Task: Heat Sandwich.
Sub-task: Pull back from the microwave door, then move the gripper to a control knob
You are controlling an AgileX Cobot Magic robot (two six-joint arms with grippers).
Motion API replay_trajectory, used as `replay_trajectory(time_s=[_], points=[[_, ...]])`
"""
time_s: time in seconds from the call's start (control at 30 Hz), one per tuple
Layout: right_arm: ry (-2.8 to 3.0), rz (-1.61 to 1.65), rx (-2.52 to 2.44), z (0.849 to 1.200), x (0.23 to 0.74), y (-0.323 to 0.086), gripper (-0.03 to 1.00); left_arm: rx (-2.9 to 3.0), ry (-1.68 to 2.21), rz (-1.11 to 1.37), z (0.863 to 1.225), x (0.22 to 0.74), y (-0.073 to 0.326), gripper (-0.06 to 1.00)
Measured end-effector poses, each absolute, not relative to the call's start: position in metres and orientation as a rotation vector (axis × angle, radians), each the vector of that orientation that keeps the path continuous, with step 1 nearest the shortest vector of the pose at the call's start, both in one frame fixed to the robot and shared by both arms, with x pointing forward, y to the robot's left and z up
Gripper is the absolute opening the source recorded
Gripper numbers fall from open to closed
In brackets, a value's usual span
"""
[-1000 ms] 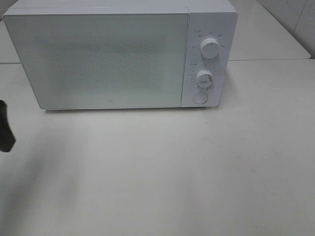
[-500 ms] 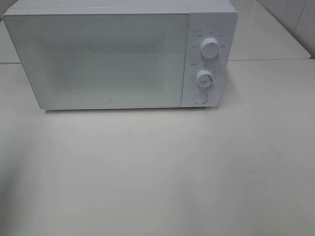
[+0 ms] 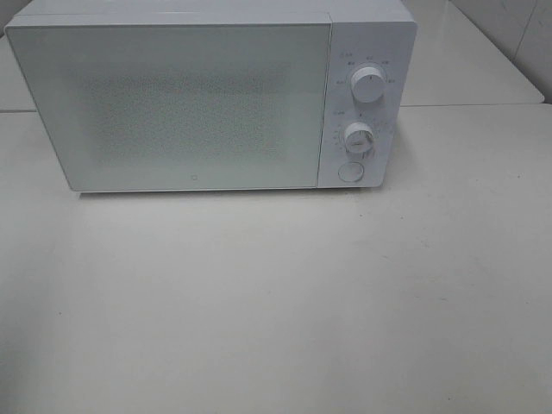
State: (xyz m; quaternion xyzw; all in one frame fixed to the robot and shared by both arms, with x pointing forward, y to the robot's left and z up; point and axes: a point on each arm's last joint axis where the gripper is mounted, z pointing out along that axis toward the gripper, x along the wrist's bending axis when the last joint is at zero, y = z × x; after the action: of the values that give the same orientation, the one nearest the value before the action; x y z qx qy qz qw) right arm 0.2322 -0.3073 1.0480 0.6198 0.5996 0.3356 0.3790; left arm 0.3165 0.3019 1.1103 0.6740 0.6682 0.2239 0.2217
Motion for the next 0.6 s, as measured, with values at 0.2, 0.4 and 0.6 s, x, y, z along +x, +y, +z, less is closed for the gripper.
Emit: replay_trajectory(time_s=[0.2,0.4,0.6], points=[[1.532,0.857,1.583,1.048,0.232,-0.307,0.76,1.875,1.859,0.589,1.080,0.297,0.301,0.98],[1.532,0.857,1.583,1.048,0.232,-0.307,0.76,1.856,1.841,0.612,1.059,0.280,0.300,0.98],[1.532,0.857,1.583,1.048,0.232,-0.307,0.76,1.761,1.745,0.734,1.059,0.262,0.300,0.98]])
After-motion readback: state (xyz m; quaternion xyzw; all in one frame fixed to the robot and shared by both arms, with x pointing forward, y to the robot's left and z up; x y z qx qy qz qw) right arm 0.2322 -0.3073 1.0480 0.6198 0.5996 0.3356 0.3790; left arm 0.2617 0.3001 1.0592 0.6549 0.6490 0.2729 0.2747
